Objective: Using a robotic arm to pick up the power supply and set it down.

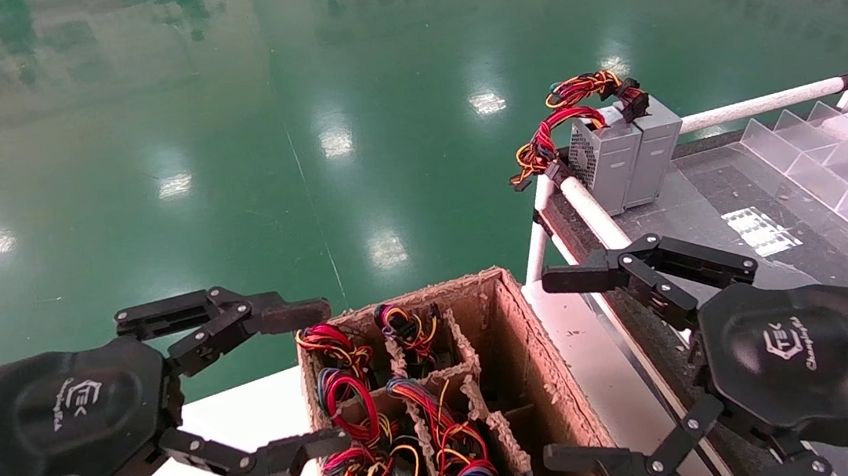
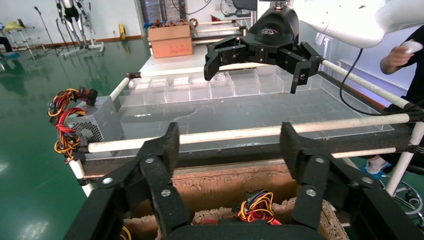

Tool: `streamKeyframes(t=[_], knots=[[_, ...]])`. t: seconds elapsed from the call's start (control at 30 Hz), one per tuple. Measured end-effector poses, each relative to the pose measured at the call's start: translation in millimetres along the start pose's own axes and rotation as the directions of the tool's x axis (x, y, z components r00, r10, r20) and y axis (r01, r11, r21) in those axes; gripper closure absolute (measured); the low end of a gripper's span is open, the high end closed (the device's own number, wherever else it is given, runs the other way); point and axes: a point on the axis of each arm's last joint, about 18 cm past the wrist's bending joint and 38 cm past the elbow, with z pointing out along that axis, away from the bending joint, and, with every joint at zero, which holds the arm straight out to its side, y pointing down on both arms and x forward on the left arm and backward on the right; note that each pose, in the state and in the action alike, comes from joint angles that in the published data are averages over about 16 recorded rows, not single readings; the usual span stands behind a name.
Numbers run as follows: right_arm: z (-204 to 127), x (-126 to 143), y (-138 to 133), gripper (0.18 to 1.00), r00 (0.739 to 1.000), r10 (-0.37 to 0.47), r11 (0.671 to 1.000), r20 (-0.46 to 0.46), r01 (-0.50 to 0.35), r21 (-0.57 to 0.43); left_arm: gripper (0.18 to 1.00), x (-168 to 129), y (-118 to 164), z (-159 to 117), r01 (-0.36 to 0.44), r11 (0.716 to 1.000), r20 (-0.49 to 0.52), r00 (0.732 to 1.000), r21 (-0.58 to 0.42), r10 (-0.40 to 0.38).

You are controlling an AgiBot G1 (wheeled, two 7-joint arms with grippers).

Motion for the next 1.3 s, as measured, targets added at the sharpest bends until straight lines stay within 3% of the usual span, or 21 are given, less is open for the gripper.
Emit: streamKeyframes(t=[0.27, 0.6, 0.8, 1.0, 1.3], knots=[[0.0, 0.0, 0.0, 0.178, 1.000, 0.000, 1.000, 0.000, 0.000, 0.000, 0.531, 0.0, 0.0, 0.0, 0.000, 1.000, 0.000, 1.000, 0.000, 0.000], [0.0, 0.0, 0.0, 0.178, 1.000, 0.000, 1.000, 0.000, 0.000, 0.000, 0.780, 0.0, 0.0, 0.0, 0.000, 1.000, 0.000, 1.000, 0.000, 0.000], [0.0, 0.0, 0.0, 0.178, 1.000, 0.000, 1.000, 0.000, 0.000, 0.000, 0.881, 0.0, 0.0, 0.0, 0.000, 1.000, 0.000, 1.000, 0.000, 0.000], [0.0, 0.0, 0.0, 0.178, 1.000, 0.000, 1.000, 0.000, 0.000, 0.000, 0.949, 0.0, 0.0, 0.0, 0.000, 1.000, 0.000, 1.000, 0.000, 0.000], [-0.3, 0.4, 0.2, 0.178, 1.000, 0.000, 1.000, -0.002, 0.000, -0.001, 0.983, 0.0, 0.0, 0.0, 0.000, 1.000, 0.000, 1.000, 0.000, 0.000]])
